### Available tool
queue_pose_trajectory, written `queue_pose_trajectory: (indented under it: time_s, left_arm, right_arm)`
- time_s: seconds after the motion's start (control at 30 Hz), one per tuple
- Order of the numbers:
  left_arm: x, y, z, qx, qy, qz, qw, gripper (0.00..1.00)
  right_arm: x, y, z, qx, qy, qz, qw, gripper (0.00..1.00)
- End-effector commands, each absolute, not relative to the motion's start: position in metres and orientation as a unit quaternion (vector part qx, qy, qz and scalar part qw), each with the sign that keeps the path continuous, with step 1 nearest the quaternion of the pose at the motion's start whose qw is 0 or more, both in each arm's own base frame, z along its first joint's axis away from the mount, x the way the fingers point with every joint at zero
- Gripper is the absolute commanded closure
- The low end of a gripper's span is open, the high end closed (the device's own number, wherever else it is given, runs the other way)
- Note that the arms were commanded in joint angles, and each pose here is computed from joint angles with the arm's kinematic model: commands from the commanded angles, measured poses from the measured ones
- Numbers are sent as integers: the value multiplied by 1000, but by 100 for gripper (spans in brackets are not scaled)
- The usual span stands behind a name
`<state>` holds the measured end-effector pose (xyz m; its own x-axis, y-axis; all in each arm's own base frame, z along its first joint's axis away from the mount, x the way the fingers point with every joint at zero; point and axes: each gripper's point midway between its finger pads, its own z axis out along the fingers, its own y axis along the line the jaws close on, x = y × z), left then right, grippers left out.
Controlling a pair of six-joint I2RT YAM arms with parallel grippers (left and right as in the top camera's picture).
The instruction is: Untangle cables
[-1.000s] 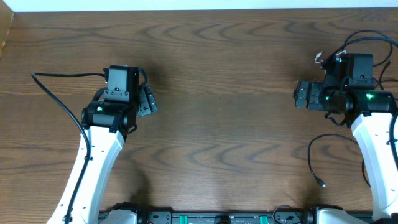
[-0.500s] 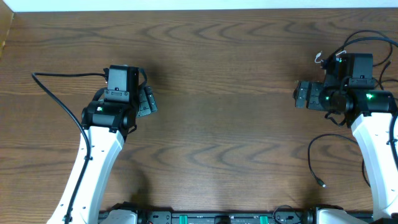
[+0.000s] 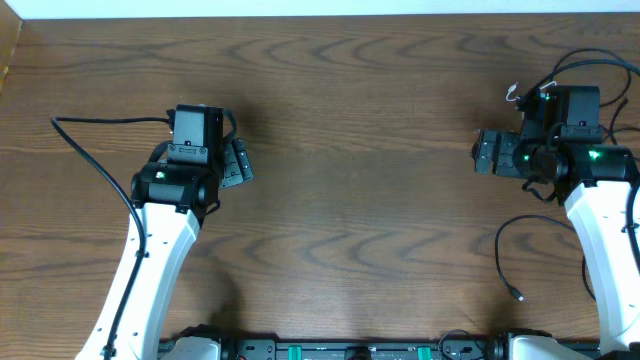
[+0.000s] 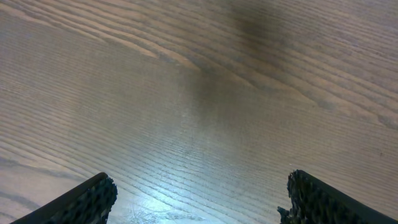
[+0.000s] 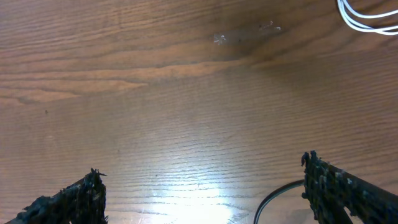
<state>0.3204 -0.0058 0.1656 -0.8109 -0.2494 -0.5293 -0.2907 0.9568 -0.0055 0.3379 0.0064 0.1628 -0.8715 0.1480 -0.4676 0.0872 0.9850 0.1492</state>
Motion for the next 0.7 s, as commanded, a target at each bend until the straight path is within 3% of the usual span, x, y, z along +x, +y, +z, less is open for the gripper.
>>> queue_pose_trajectory:
  time_s: [0.0,0.37,0.67]
  left_arm:
    - [319,-6,176,-134,946,34,294,11]
    - [331,-40,187,-41,900,-59,429,11]
    - [301,-35,216,-35,822,-80,562,11]
  right_arm:
    - [339,10,170,60,963,66,256,1]
    - [339,10,170,60,963,66,255,1]
    - [339,10,170,60,963,66,255,1]
